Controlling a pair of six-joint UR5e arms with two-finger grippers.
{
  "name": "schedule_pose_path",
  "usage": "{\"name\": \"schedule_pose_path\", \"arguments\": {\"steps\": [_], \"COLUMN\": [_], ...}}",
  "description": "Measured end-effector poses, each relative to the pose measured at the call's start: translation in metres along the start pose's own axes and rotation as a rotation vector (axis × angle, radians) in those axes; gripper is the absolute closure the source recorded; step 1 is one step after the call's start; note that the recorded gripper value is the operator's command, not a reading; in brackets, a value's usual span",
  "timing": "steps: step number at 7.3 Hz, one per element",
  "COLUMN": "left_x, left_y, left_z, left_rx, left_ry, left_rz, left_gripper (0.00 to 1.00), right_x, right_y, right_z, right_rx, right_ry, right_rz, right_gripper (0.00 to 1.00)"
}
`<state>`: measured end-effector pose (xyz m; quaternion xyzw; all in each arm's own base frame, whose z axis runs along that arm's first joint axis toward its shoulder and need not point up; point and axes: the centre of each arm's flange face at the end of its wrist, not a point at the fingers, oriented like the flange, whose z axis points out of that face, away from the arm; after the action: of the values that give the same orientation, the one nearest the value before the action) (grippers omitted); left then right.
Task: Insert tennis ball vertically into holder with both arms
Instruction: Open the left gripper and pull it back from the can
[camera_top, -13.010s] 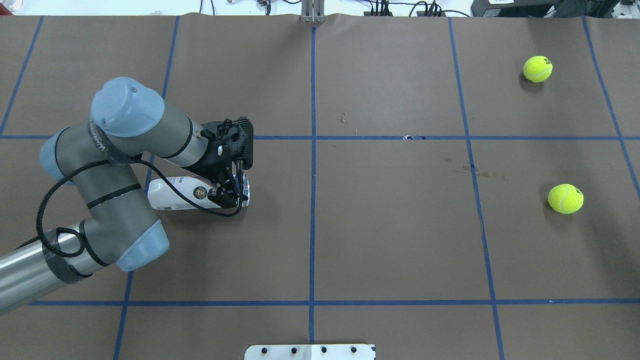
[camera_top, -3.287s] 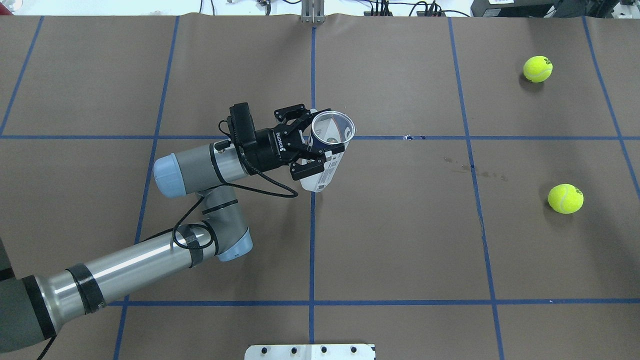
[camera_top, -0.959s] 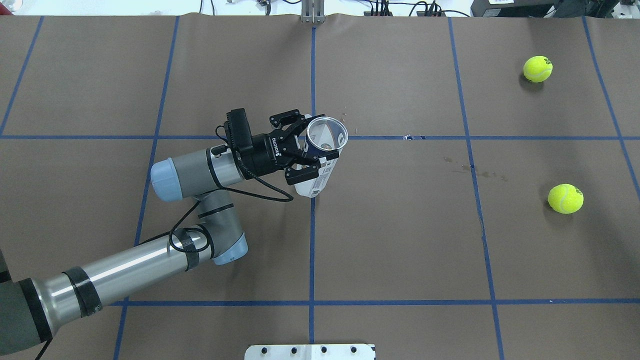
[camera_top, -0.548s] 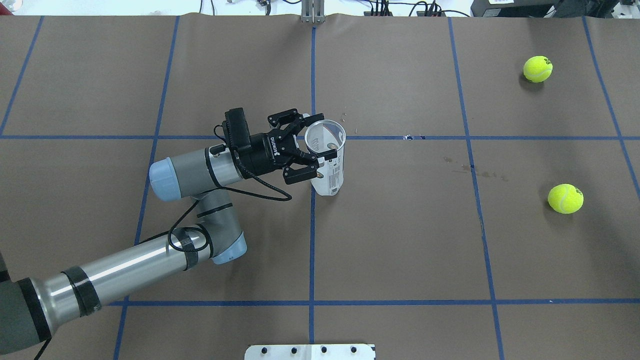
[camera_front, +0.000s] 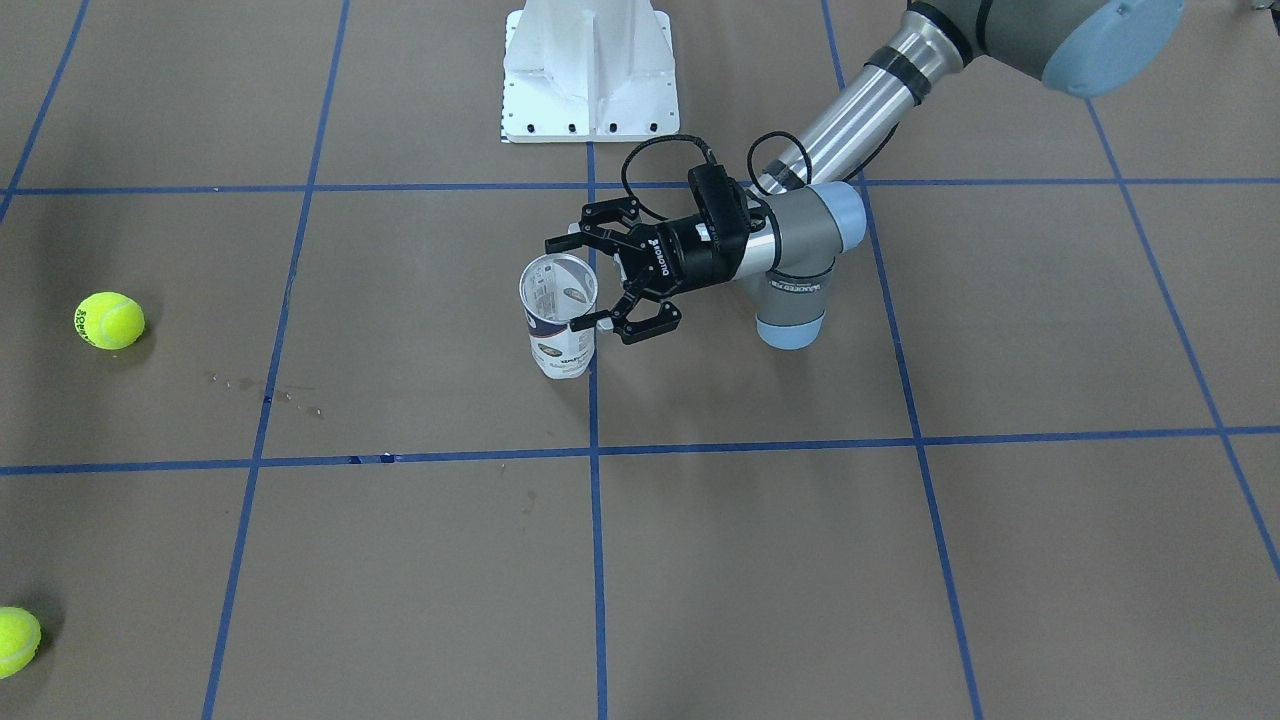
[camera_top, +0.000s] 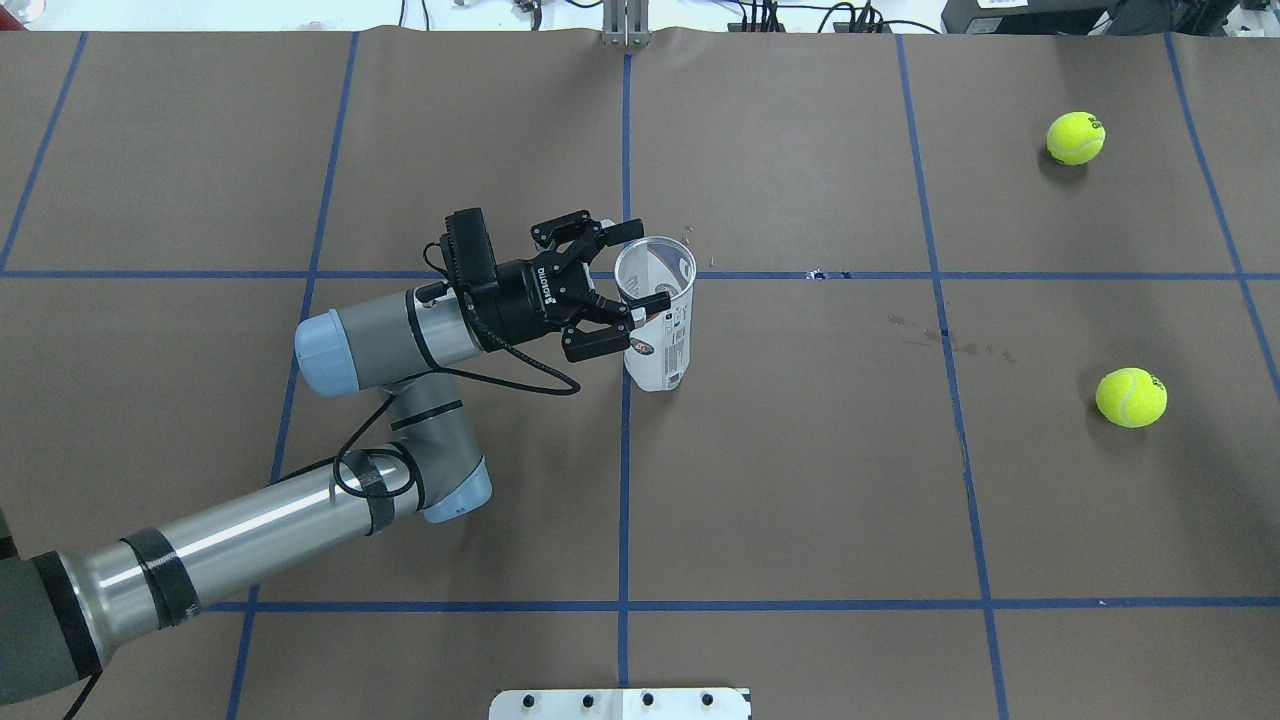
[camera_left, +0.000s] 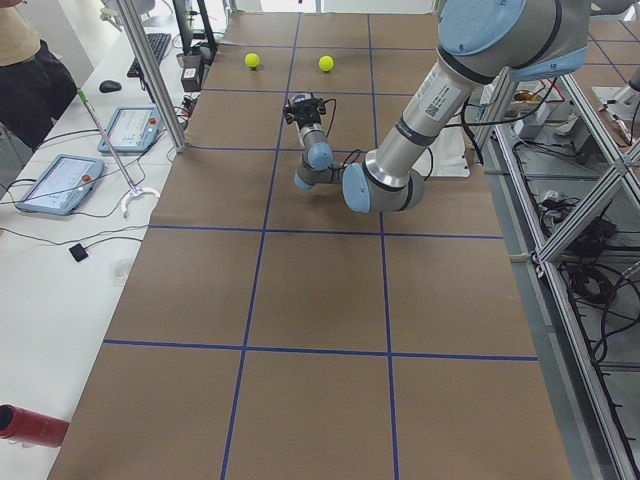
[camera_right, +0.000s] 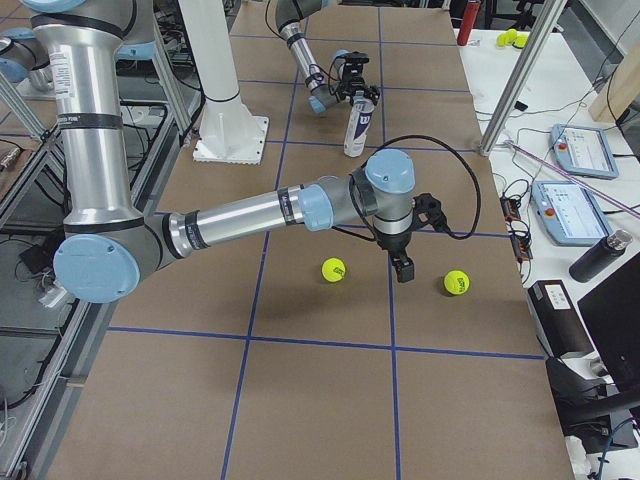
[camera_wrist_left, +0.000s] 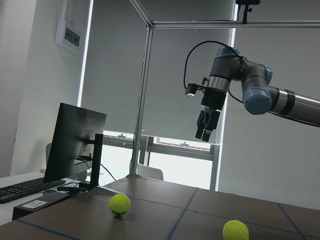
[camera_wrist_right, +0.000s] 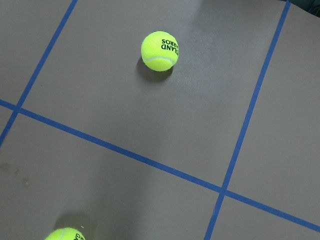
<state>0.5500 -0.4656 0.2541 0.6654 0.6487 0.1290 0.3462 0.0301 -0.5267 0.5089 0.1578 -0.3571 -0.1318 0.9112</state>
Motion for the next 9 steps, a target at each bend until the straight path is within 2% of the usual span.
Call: {"name": "schedule_pose_path", "arguments": {"steps": [3,7,9], "left_x": [0.003,0.008,0.0], "left_y": [0.0,-0.006,-0.021], "left_z": [0.001,0.005,0.007], "left_rx": [0.003,0.017,0.026], "left_ry": [0.003,0.012,0.008], "left_rz": [-0.019,-0.044,-0.071], "left_gripper": [0.01,0.01,0.01], "right_x": [0.0,0.0,-0.002], "right_y": [0.0,-0.002,-0.004], "right_z": [0.0,0.0,-0.002], "right_rx": [-0.001,0.001,0.006], "right_ry": [-0.001,-0.001,0.0], "right_rz": [0.001,0.001,0.014], "right_gripper": [0.01,0.01,0.01]}}
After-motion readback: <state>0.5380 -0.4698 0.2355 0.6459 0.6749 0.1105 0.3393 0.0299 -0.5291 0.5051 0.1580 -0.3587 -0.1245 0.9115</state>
